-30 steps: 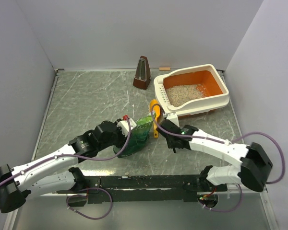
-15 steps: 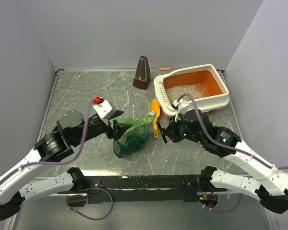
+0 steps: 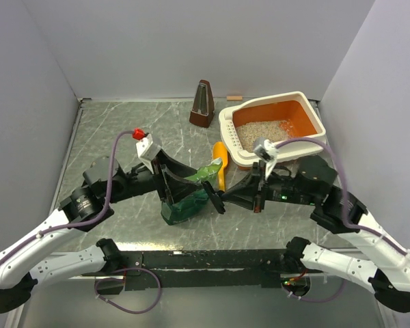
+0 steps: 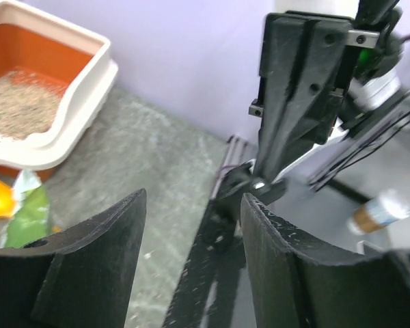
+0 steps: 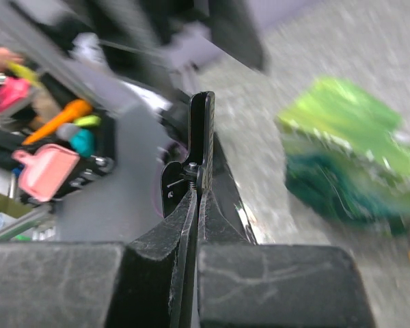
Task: Fill the litter box with clean litter
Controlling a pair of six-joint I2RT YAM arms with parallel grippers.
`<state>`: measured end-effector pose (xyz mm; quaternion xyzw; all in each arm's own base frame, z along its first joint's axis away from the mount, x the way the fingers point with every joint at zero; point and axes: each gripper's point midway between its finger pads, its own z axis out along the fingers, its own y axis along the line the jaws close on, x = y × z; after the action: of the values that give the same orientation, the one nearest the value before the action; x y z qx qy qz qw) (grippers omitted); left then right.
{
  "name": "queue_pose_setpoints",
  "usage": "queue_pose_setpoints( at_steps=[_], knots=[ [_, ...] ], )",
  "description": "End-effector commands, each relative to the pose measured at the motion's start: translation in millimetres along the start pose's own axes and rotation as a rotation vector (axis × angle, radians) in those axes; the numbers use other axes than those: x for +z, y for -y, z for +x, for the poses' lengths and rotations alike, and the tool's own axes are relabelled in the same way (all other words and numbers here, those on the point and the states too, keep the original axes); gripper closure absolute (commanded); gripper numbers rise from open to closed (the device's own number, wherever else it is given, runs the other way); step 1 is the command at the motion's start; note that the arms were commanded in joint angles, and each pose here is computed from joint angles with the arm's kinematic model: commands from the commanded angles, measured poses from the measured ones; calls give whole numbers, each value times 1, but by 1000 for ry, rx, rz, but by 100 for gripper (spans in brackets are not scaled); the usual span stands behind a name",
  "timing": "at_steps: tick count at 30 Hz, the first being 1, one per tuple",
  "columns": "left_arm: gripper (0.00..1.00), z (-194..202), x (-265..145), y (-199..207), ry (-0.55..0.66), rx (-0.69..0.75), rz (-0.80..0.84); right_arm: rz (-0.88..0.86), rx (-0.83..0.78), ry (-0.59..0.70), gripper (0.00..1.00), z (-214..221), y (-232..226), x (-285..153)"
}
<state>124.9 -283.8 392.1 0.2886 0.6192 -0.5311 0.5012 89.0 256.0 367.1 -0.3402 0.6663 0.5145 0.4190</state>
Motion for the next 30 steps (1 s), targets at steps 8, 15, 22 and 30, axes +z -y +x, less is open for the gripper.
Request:
queue_pose_setpoints(
  at_steps=[8,15,22,30],
  knots=[
    [38,-54,-22,53,222,-126,225,-212,-156,214,100,-66,-60,-26],
    [44,-57,-24,61,238,-143,270,-271,-154,233,100,-78,-69,-18],
    [48,-55,-20,59,229,-141,267,-288,-128,216,100,-80,-67,-5],
    [55,-55,-18,60,218,-120,274,-289,-111,202,100,-82,-62,6]
  ],
)
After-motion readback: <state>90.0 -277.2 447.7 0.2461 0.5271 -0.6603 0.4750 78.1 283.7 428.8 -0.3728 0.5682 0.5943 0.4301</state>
